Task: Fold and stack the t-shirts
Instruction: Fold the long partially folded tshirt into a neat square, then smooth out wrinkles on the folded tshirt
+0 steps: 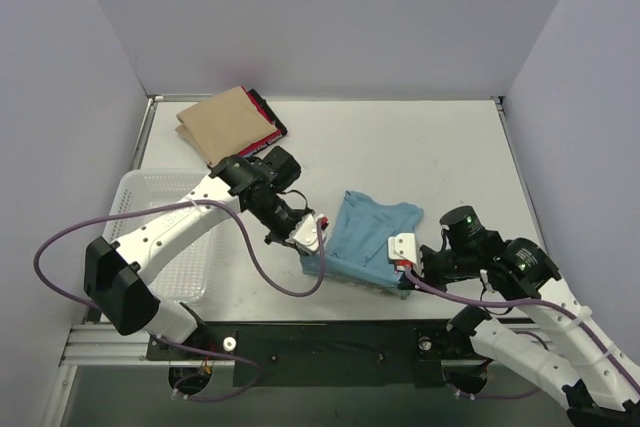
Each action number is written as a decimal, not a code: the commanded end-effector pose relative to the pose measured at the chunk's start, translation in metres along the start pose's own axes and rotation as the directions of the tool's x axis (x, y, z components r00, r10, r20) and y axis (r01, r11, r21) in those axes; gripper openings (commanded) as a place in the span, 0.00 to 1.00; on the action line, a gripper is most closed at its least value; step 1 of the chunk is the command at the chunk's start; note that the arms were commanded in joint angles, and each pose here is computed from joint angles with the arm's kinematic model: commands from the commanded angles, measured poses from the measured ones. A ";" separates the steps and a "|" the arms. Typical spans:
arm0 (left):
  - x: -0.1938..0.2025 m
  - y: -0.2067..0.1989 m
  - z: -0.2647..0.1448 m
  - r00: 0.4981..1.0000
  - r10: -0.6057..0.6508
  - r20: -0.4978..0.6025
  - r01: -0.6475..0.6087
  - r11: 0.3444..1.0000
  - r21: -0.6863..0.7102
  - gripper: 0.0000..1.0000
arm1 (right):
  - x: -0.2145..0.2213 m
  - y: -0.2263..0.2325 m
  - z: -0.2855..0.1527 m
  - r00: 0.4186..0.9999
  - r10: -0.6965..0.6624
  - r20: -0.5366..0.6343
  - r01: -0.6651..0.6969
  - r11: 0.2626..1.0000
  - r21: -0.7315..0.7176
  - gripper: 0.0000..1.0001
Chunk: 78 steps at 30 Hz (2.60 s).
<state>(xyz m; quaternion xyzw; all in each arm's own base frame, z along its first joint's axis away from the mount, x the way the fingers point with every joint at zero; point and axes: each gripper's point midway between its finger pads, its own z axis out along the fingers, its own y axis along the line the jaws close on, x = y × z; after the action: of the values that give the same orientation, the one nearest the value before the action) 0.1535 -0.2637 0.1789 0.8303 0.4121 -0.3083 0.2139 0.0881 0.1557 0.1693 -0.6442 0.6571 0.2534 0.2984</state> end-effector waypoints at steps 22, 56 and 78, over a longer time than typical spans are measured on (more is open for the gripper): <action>0.040 0.227 -0.010 0.819 -0.532 0.214 0.572 0.727 -0.380 0.00 | 0.078 -0.129 -0.025 0.676 0.735 -0.056 -0.687 0.655 0.314 0.00; 0.135 0.308 0.052 0.724 -0.648 0.237 0.644 0.512 -0.568 0.20 | 0.178 -0.281 0.011 0.547 0.833 -0.088 -0.670 0.498 0.550 0.15; 0.074 0.289 0.043 0.602 -0.693 0.396 0.787 0.432 -0.440 0.12 | 0.147 -0.243 0.021 -0.032 0.912 0.410 -0.875 -0.224 0.430 0.00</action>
<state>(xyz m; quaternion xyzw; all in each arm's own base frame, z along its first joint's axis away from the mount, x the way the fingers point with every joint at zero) 0.4142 -0.3984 0.1267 0.4543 0.7885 -0.2533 0.3282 0.3427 0.0515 0.0914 0.0861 0.9610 0.1280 0.2297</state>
